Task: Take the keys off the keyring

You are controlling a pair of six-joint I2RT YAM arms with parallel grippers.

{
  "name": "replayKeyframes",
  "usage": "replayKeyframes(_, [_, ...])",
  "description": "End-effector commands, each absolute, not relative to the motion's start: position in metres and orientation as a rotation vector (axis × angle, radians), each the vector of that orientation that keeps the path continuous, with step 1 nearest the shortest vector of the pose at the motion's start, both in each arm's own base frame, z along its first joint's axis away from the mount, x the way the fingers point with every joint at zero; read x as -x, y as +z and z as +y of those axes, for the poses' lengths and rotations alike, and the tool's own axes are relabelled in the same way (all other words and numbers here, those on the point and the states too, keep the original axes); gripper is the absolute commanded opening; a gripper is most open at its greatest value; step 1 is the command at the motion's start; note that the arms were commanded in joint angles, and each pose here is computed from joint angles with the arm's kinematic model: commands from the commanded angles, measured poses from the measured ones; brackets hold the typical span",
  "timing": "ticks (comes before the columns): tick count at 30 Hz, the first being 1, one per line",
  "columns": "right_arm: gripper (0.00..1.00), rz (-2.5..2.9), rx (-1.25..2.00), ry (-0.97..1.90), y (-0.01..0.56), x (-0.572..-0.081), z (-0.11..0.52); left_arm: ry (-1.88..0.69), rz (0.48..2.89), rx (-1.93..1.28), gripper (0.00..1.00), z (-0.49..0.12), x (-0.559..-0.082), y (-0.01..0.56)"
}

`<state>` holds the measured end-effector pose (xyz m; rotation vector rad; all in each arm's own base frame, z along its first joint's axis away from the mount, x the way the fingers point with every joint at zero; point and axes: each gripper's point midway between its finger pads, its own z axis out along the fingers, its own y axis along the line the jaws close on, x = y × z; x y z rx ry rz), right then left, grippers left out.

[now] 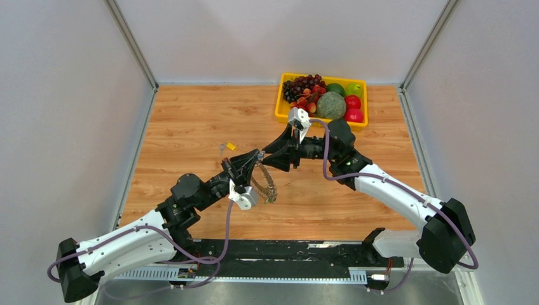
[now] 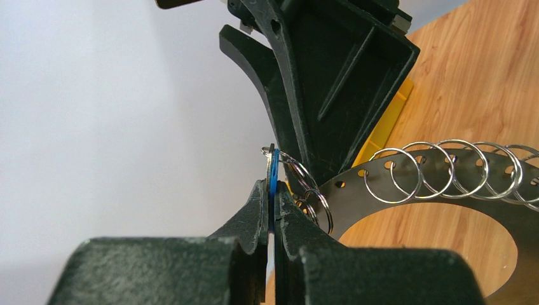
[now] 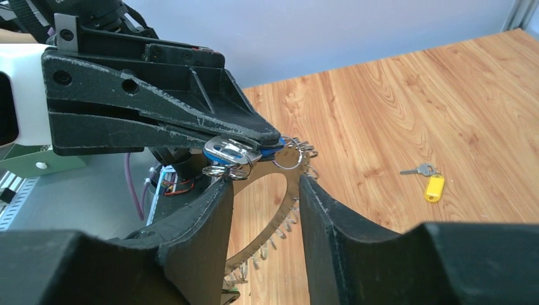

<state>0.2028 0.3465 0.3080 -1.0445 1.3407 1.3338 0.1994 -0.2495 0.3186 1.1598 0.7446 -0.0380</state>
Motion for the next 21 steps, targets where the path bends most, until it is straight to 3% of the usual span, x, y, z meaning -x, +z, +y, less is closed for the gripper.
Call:
replayKeyframes(1, [0.45, 1.185, 1.076, 1.422, 0.330, -0.181, 0.348, -0.062, 0.672, -1.068, 0.00, -0.246, -0.192, 0.351])
replayKeyframes(13, [0.43, 1.075, 1.116, 1.460, 0.342, -0.163, 0.341, -0.084, 0.660, -1.049, 0.00, -0.245, -0.188, 0.355])
replayKeyframes(21, [0.25, 1.081, 1.148, 1.486, 0.338, -0.160, 0.343, -0.086, 0.658, -1.038, 0.00, -0.243, -0.187, 0.357])
